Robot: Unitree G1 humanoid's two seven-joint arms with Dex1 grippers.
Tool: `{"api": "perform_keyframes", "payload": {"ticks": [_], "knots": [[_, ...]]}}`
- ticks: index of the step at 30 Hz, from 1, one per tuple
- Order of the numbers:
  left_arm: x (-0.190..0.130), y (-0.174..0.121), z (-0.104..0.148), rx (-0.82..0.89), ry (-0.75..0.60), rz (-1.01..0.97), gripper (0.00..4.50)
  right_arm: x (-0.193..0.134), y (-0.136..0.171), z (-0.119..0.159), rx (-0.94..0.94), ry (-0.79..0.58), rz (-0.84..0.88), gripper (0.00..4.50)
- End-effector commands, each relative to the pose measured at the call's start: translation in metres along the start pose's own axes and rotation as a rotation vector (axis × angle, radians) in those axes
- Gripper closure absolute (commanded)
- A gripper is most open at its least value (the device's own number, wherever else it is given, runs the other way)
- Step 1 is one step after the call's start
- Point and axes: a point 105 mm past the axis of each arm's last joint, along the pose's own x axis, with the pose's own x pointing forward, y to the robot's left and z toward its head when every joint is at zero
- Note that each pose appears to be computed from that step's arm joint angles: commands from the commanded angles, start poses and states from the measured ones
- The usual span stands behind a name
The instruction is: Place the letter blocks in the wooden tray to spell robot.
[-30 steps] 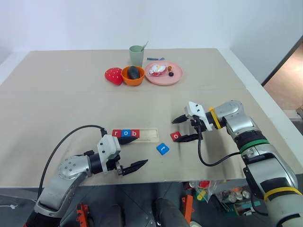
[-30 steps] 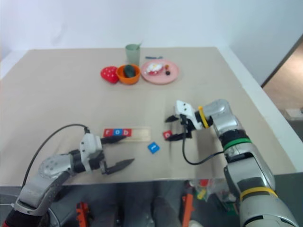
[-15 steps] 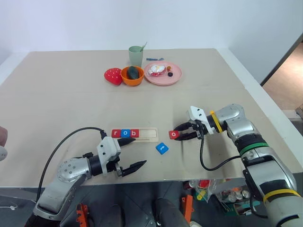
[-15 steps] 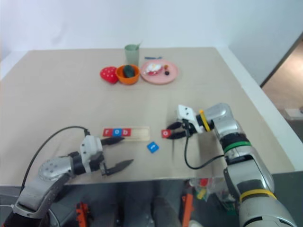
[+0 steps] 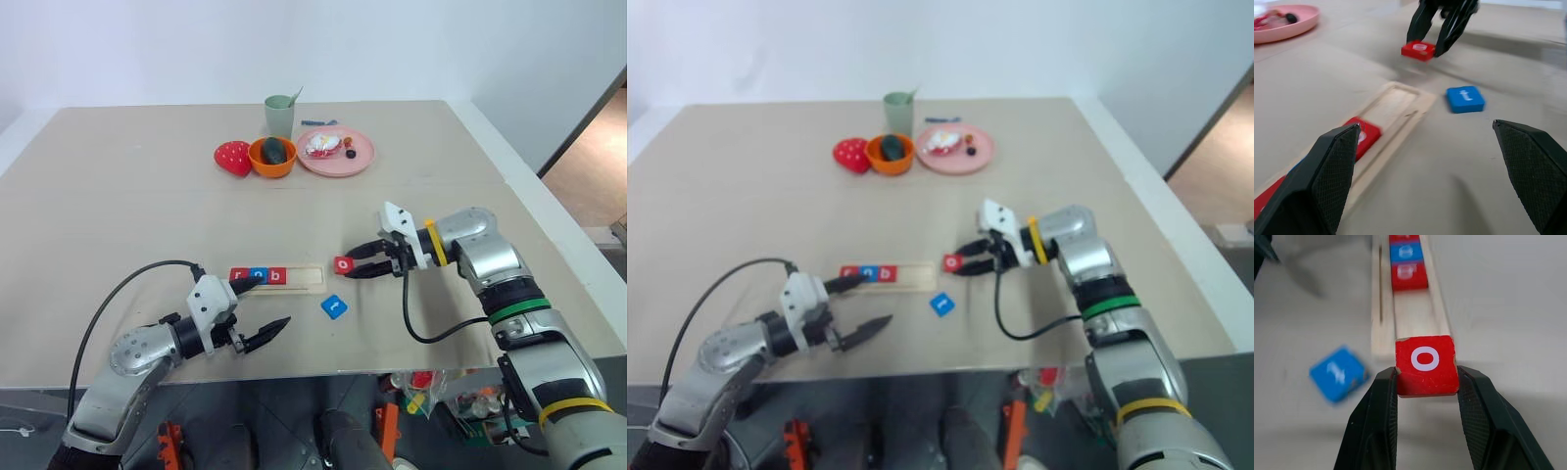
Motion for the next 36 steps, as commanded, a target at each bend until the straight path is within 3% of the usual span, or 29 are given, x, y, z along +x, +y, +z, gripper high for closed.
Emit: {"api": "perform_keyframes", "payload": {"ticks": [1, 12, 36], "knots": [[-0.005, 0.007, 0.004, 0.003, -0.015, 0.048, 0.00, 0.020, 0.002, 0.030, -0.067, -0.030, -0.047, 3.34], [-0.006, 0.008, 0.007, -0.002, -0.025, 0.081, 0.00, 0.052, 0.014, 0.021, -0.051, 0.046, -0.061, 3.34], [-0.006, 0.002, 0.010, 0.001, -0.029, 0.092, 0.00, 0.071, 0.007, 0.024, -0.080, 0.046, -0.046, 3.34]]}}
